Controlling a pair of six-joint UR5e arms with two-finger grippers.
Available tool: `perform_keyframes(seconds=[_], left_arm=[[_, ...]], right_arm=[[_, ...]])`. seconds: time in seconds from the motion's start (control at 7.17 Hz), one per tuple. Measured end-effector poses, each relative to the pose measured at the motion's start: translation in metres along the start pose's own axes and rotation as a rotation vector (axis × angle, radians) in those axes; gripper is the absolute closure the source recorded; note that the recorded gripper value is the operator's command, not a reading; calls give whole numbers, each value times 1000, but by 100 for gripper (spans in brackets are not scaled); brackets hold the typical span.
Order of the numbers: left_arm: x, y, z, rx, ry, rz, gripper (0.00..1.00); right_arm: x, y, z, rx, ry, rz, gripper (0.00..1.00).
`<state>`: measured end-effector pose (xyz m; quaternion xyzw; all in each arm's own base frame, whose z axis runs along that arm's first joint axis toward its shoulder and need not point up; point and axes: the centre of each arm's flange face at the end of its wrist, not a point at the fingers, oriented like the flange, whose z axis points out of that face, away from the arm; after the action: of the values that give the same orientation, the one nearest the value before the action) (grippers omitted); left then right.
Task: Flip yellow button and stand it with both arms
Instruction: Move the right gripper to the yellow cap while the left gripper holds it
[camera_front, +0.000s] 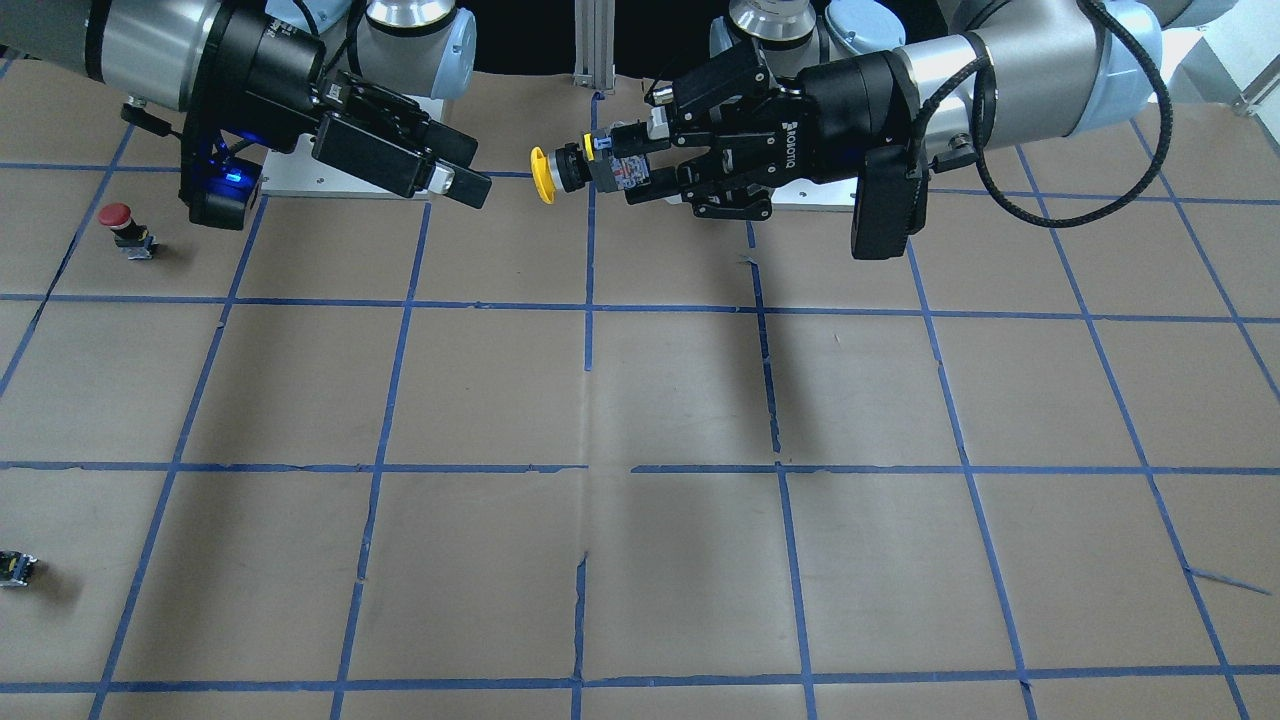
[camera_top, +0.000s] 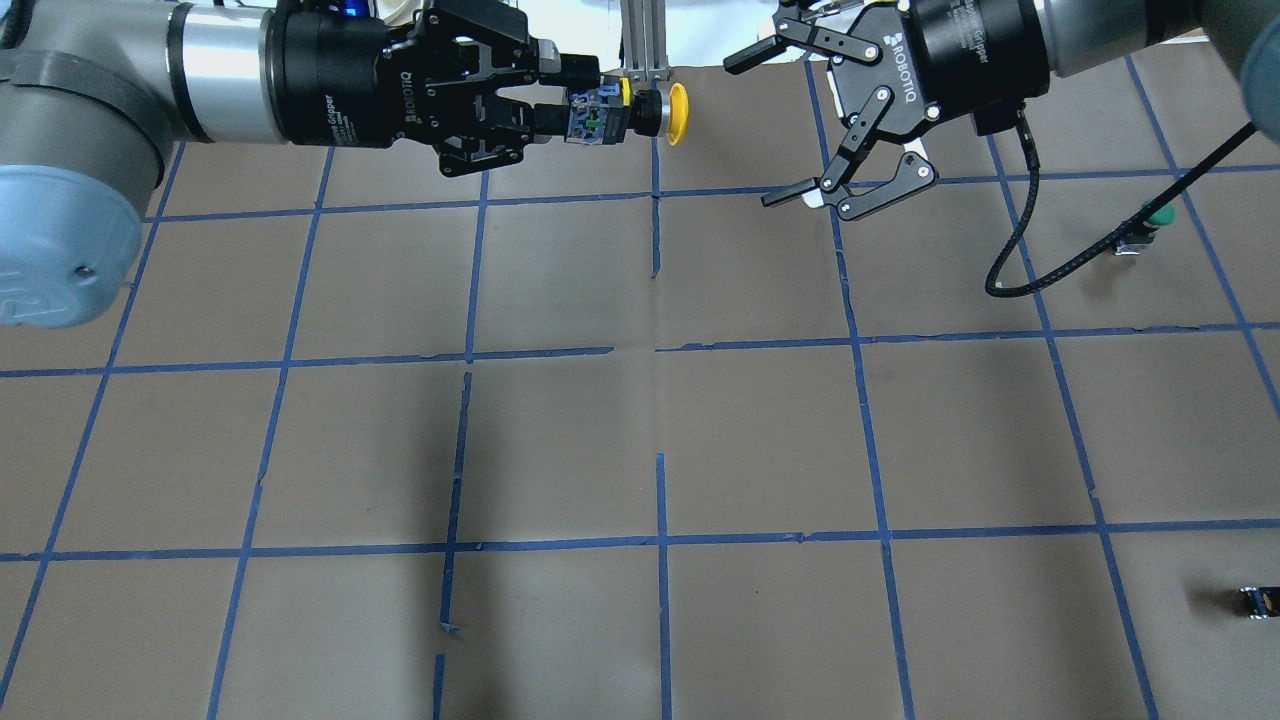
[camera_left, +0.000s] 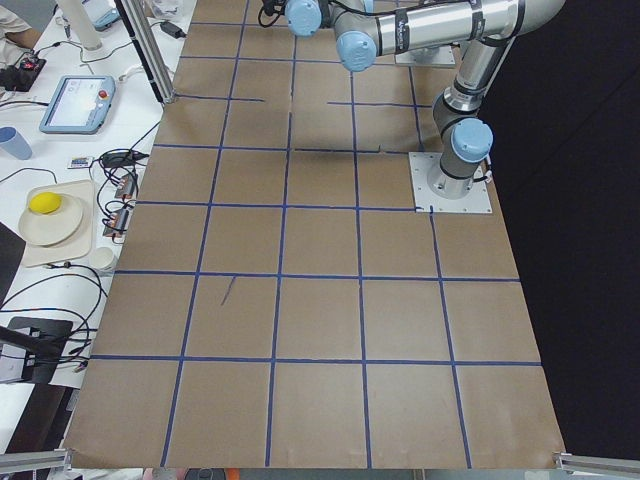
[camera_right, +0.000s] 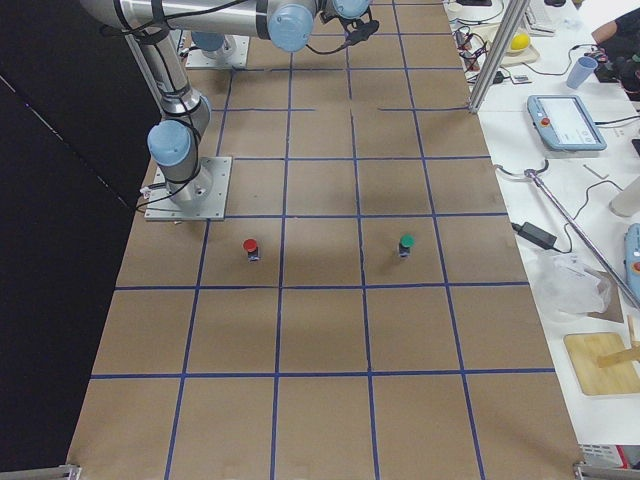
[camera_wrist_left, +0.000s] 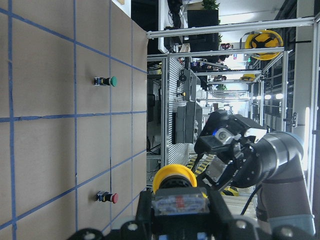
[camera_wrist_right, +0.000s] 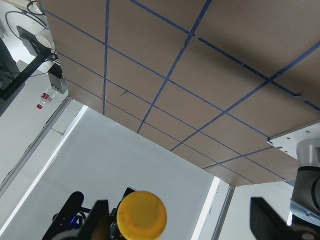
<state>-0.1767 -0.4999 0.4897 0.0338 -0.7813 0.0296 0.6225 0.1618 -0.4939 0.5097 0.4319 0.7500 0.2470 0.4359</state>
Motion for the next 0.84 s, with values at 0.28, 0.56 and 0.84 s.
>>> perform_keyframes(seconds=[0.28, 0.56, 0.84], left_arm=[[0, -1, 0, 4, 9, -8, 98], [0, -2, 0, 4, 11, -19, 98], [-2, -2, 1, 5, 10, -19, 98]], right_arm=[[-5, 7, 10, -43, -20, 14, 1], [-10, 6, 14, -86, -50, 24, 2], [-15, 4, 22, -137, -72, 34, 3]])
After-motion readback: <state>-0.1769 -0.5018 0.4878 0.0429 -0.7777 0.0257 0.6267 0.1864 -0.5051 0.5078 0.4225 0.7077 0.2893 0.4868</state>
